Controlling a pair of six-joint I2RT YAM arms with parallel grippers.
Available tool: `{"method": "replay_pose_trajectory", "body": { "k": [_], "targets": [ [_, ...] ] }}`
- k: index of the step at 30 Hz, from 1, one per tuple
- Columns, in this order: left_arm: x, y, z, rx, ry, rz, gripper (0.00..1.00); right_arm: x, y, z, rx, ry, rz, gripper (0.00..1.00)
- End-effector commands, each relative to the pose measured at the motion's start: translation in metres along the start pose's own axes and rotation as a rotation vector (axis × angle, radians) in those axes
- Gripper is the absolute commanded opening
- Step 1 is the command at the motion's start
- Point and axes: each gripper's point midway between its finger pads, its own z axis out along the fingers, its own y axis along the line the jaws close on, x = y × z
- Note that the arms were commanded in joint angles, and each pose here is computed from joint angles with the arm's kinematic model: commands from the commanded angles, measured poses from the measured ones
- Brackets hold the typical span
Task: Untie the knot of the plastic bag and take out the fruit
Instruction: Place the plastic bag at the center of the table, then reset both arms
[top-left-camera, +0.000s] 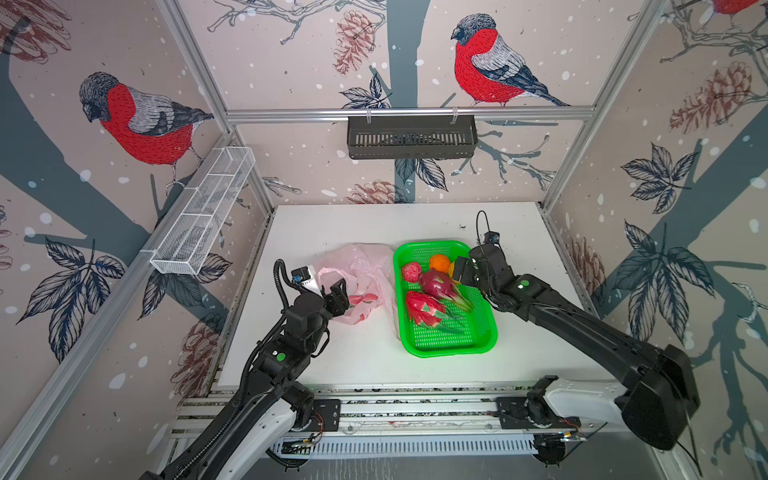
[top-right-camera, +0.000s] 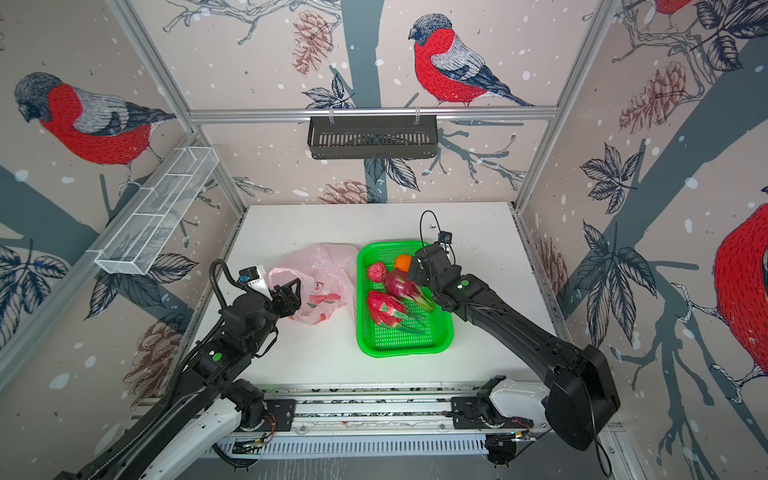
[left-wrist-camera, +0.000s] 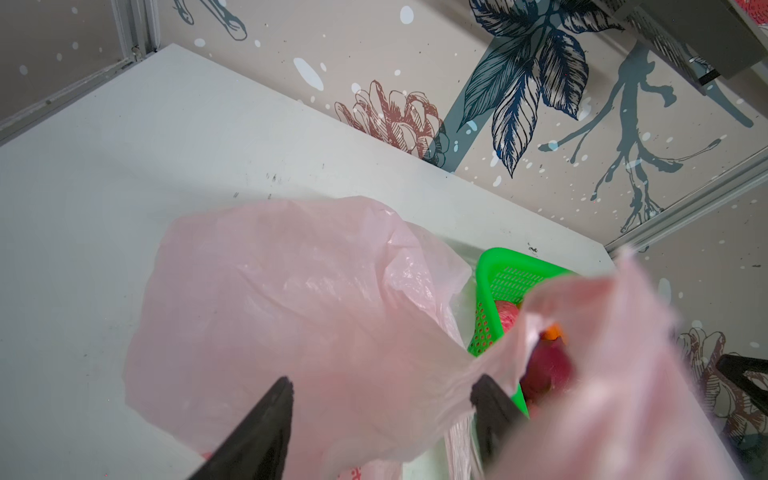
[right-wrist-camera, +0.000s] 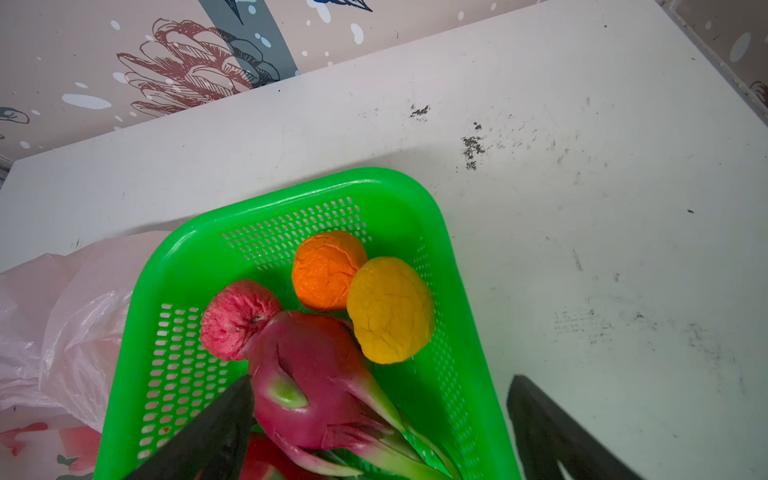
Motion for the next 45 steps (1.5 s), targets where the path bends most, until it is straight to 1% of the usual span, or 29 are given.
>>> {"method": "replay_pose_trajectory", "body": {
  "k": [1, 4, 7, 9, 11, 16, 20, 22, 27, 31, 37, 40, 45],
  "targets": [
    [0.019, 0.008, -0.01, -0.015, 0.094, -0.022, 0.73, -0.007, 0.008, -0.006, -0.054, -0.039, -0.003, 0.98],
    [0.017, 0.004, -0.019, 0.018, 0.097, -0.034, 0.76, -0.007, 0.009, -0.008, -0.077, -0.051, -0.011, 1.0],
    [0.013, -0.005, -0.026, 0.071, 0.092, -0.035, 0.77, -0.007, 0.009, -0.009, -0.082, -0.059, -0.023, 1.0],
    [0.006, -0.013, -0.03, 0.111, 0.076, -0.028, 0.78, -0.009, 0.009, -0.009, -0.087, -0.066, -0.03, 0.99],
    [-0.002, -0.017, -0.035, 0.125, 0.052, -0.021, 0.78, -0.01, 0.009, -0.01, -0.09, -0.072, -0.034, 0.99],
    [-0.031, -0.016, -0.046, 0.091, -0.041, 0.004, 0.82, -0.015, 0.004, -0.009, -0.082, -0.095, -0.043, 0.99],
    [-0.058, -0.016, -0.059, 0.068, -0.137, 0.035, 0.9, -0.022, -0.003, -0.012, -0.073, -0.131, -0.043, 0.99],
    [-0.072, -0.015, -0.064, 0.043, -0.177, 0.052, 0.96, -0.026, -0.008, -0.014, -0.065, -0.155, -0.043, 0.99],
    [-0.103, -0.018, -0.068, -0.014, -0.259, 0.097, 0.98, -0.037, -0.024, -0.019, -0.044, -0.219, -0.042, 0.99],
    [-0.12, -0.024, -0.059, -0.057, -0.291, 0.139, 0.98, -0.043, -0.043, -0.018, -0.009, -0.237, -0.031, 0.99],
    [-0.137, -0.024, -0.033, -0.159, -0.323, 0.202, 0.98, -0.049, -0.075, -0.01, 0.034, -0.243, 0.0, 0.99],
    [-0.146, -0.017, -0.016, -0.176, -0.312, 0.188, 0.98, -0.05, -0.089, -0.005, 0.048, -0.256, 0.011, 0.99],
    [-0.157, 0.018, 0.018, -0.197, -0.269, 0.127, 0.98, -0.057, -0.106, -0.003, 0.082, -0.297, 0.0, 0.99]
  ]
}}
